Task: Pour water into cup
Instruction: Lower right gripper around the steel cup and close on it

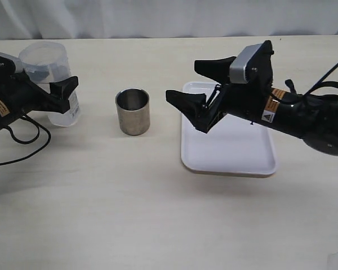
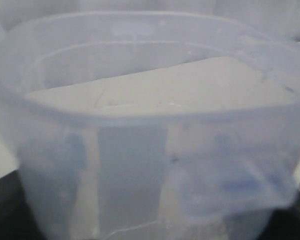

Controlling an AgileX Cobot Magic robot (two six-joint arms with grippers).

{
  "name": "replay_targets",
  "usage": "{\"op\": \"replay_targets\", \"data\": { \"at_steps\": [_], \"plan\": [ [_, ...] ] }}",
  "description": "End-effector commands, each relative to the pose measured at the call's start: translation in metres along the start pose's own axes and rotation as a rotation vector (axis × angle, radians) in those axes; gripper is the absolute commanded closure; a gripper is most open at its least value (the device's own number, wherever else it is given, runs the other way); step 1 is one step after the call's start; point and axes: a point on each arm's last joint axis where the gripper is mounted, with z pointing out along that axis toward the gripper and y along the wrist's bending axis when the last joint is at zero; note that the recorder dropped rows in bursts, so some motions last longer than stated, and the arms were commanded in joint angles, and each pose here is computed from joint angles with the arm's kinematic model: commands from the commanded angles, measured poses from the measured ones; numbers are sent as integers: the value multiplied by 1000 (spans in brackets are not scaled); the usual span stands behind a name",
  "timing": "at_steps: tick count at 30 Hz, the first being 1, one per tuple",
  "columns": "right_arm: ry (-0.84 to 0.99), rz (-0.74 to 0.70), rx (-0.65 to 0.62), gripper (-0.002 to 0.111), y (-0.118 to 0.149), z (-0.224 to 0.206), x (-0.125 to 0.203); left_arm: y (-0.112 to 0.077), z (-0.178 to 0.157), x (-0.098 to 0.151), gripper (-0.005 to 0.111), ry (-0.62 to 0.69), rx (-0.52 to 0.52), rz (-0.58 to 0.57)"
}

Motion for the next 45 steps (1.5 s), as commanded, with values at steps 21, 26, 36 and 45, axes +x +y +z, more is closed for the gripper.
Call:
{"op": "replay_targets", "data": {
  "at_steps": [21, 26, 36, 45],
  "plan": [
    [145, -32, -1, 18, -35, 44, 24, -3, 1, 3, 107, 26, 25, -14],
    [152, -84, -6, -1, -35, 45, 28, -3, 1, 3, 107, 24, 25, -14],
    [193, -145, -118, -1, -37, 66, 48, -3, 1, 3, 107, 26, 28, -13],
    [199, -128, -159, -1, -32, 103, 63, -3, 1, 3, 107, 26, 28, -13]
  ]
}}
